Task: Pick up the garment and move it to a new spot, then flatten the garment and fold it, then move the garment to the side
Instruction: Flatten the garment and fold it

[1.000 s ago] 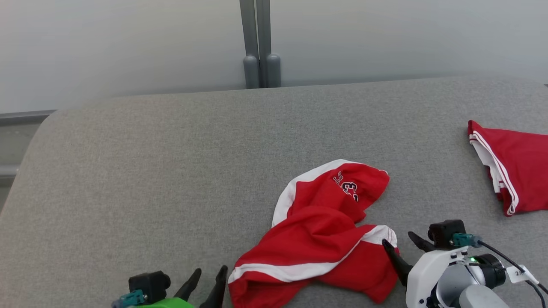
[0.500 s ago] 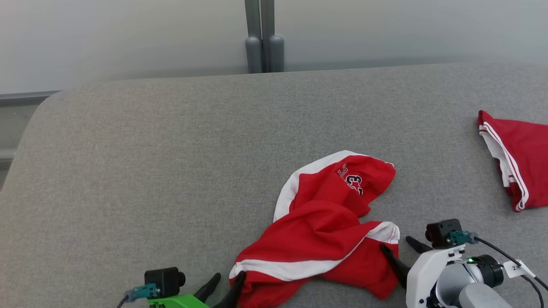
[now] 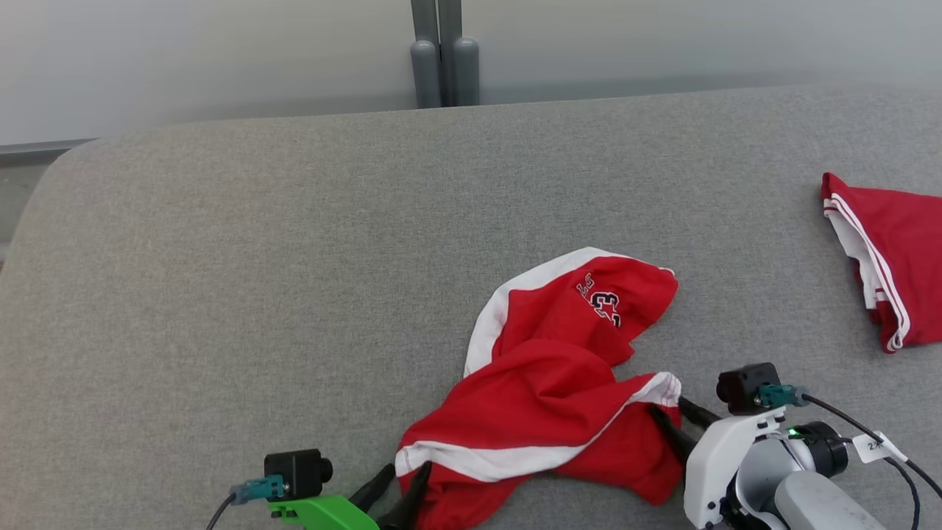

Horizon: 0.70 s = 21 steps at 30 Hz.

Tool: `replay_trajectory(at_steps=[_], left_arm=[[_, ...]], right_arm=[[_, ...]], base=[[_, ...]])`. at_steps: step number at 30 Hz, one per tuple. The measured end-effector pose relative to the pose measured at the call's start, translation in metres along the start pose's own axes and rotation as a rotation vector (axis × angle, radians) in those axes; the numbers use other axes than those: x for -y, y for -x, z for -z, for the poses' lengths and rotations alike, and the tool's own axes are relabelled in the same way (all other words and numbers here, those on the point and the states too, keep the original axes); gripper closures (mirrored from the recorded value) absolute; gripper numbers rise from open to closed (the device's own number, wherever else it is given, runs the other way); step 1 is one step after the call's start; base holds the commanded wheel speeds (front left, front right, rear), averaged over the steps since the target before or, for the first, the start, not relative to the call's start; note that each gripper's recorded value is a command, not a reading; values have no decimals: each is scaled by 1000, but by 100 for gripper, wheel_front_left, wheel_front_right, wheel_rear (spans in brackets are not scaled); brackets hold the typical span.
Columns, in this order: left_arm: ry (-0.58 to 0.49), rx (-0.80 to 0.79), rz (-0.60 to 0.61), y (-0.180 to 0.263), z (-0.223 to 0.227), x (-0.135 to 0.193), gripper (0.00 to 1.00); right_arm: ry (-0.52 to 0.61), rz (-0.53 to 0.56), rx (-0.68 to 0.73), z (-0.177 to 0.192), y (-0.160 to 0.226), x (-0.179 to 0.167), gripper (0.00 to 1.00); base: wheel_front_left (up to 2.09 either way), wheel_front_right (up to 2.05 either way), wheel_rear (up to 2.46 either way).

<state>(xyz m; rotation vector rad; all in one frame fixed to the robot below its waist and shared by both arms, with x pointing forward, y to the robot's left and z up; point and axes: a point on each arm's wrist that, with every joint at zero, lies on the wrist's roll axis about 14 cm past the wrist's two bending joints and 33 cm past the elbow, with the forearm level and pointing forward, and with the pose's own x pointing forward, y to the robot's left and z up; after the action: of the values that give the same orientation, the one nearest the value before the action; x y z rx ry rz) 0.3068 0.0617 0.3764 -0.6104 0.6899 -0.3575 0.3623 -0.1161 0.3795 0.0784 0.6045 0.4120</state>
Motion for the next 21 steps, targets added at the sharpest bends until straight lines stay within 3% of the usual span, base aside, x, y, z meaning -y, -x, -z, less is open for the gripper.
replay_trajectory(at_steps=[2,7,12,21], left_arm=[[1,0,-1,-1,0,-1,100],[-29,24,3,0,-6,-1,100],[-80,167,52,15,-46,16,100],[-196,364,314,63,-115,113,100]], right_arm=[[-31,-6,11,-1,-1,-2,100],[-56,-2,58,-10,2,1,100],[-86,33,210,-45,24,19,100],[-89,41,513,-131,102,33,100]], base=[[0,0,0],[0,0,0],[0,0,0],[0,0,0]])
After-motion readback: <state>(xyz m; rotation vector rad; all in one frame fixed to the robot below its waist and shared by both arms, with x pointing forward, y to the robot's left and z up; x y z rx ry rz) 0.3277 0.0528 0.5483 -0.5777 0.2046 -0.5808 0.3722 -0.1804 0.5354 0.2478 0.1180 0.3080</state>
